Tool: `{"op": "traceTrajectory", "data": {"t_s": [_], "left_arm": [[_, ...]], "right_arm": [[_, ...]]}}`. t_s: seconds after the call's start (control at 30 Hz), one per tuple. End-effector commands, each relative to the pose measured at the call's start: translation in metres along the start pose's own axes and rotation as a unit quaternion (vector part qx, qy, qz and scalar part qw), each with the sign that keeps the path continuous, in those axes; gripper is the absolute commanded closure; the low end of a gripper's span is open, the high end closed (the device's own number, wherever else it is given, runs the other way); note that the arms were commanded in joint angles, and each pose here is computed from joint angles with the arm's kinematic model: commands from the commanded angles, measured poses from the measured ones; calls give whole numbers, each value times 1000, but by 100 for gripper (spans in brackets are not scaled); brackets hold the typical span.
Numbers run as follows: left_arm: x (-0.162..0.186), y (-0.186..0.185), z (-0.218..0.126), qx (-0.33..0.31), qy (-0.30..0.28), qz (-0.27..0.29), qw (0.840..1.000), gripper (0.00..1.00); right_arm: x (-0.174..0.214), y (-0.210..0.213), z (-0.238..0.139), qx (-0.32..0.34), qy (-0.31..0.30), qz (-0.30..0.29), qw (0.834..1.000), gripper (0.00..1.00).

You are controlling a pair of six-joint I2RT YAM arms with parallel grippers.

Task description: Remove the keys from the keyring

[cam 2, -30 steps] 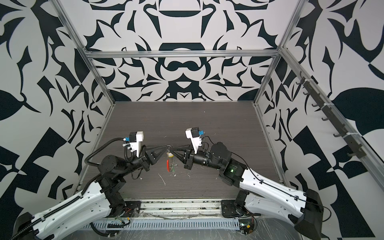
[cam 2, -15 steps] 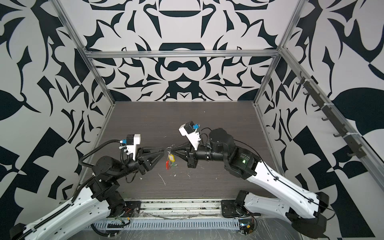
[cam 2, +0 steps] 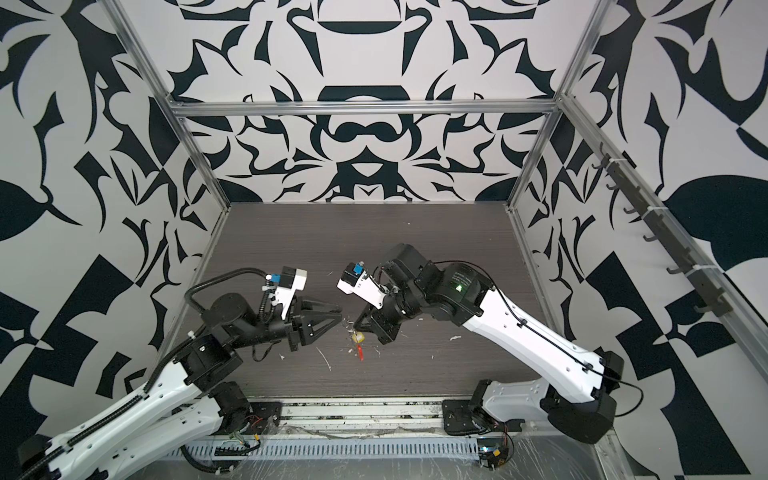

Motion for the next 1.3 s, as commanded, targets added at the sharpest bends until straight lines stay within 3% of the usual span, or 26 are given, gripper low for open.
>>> {"op": "traceTrajectory", "data": {"t_s": [0.0,0.3,0.6,1.27], "left_arm": [[-2,-7,4,37,20,2,999,65],[-1,-5,11,49,39,-11,998,72],[-5,-8,10,49,37,-7,998,68],[-8,-2,15,31,42,-10,999,99]], "right_arm": [[-1,7,-17,9,-1,-23,1000,100],[-7,4,-17,24,0,-20,1000,100],[-12,4,-16,28,1,-15,999,100],[-17,6,-17,42,-14,-13,999,100]]}}
Point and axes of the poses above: each gripper's point midway between its finger pads, its own z axis out along the fingers, its own y axis along the line the jaws close on, x = y × z, the point moved 7 cm from there along -z, back along the fingers, and after that the axes turned 4 degrees about z, right-handed, at the moved point
